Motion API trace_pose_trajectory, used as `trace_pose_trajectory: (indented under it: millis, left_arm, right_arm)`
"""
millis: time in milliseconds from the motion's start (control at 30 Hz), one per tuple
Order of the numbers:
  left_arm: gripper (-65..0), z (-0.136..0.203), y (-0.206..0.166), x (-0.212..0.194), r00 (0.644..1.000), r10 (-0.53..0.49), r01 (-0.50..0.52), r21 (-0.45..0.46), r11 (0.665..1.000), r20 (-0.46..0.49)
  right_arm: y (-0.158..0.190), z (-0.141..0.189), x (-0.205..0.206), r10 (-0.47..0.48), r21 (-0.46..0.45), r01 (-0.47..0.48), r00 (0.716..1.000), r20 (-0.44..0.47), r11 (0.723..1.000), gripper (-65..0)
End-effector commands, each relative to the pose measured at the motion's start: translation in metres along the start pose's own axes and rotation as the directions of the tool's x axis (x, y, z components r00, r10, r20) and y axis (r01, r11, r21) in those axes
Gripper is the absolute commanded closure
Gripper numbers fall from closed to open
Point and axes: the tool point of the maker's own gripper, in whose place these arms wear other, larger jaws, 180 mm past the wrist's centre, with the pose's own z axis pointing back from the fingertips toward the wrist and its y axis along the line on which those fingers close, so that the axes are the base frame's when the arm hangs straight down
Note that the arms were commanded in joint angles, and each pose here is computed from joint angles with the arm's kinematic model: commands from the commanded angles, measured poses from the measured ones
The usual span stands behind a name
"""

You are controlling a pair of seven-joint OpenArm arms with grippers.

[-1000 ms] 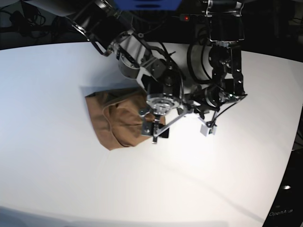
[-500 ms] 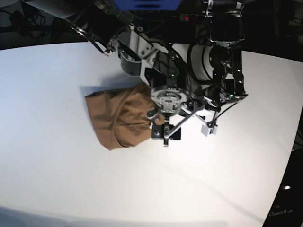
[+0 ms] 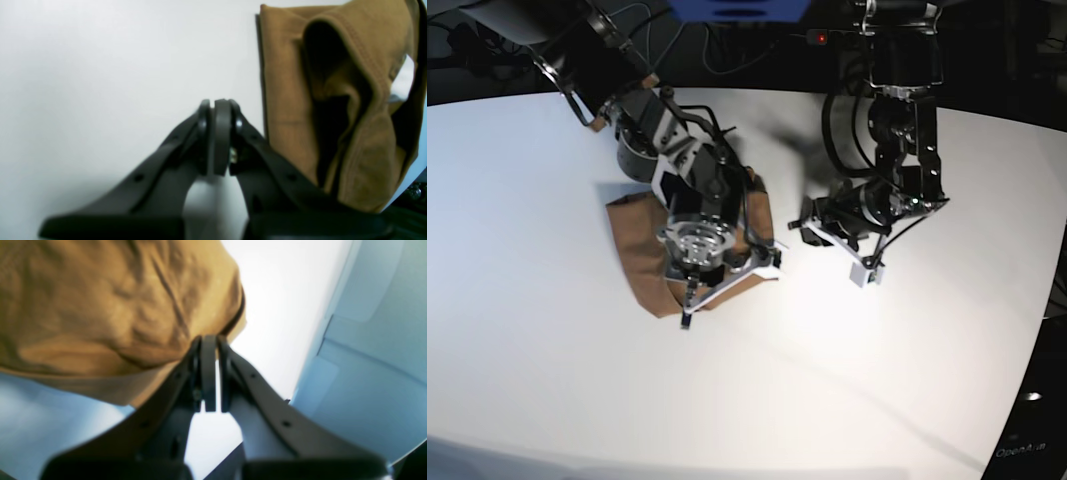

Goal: Fold the T-shirt properly

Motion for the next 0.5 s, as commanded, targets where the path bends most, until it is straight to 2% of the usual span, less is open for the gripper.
trace_pose_trajectory:
  millis: [0,167,300,467]
  left_arm:
    - [-2.6,0.001,0.006,-0.003,1.0,-0.008,0.009,0.035,0.999,-0.026]
    - [-2.6,0.007,0.004,0.003,1.0,-0.023,0.023,0.035,0.999,0.002]
    - [-2.6,0.01,0.003,0.005,1.0,-0.029,0.028,0.037,0.999,0.012]
    - [-2.6,0.01,0.004,0.004,1.0,-0.029,0.029,0.038,0.999,0.01]
  right_arm:
    - [-0.014,0.004,-0.001,-0.015,-0.041,0.015,1.0,-0.005,0.999,-0.4]
    - [0.003,0.001,0.005,-0.012,-0.001,0.012,0.999,0.038,1.0,-0.4]
    - [0.036,-0.015,0.01,0.013,0.09,-0.018,0.999,0.047,0.996,-0.4]
    - [0.06,-0.024,0.03,0.014,0.168,-0.029,0.996,0.09,0.985,-0.4]
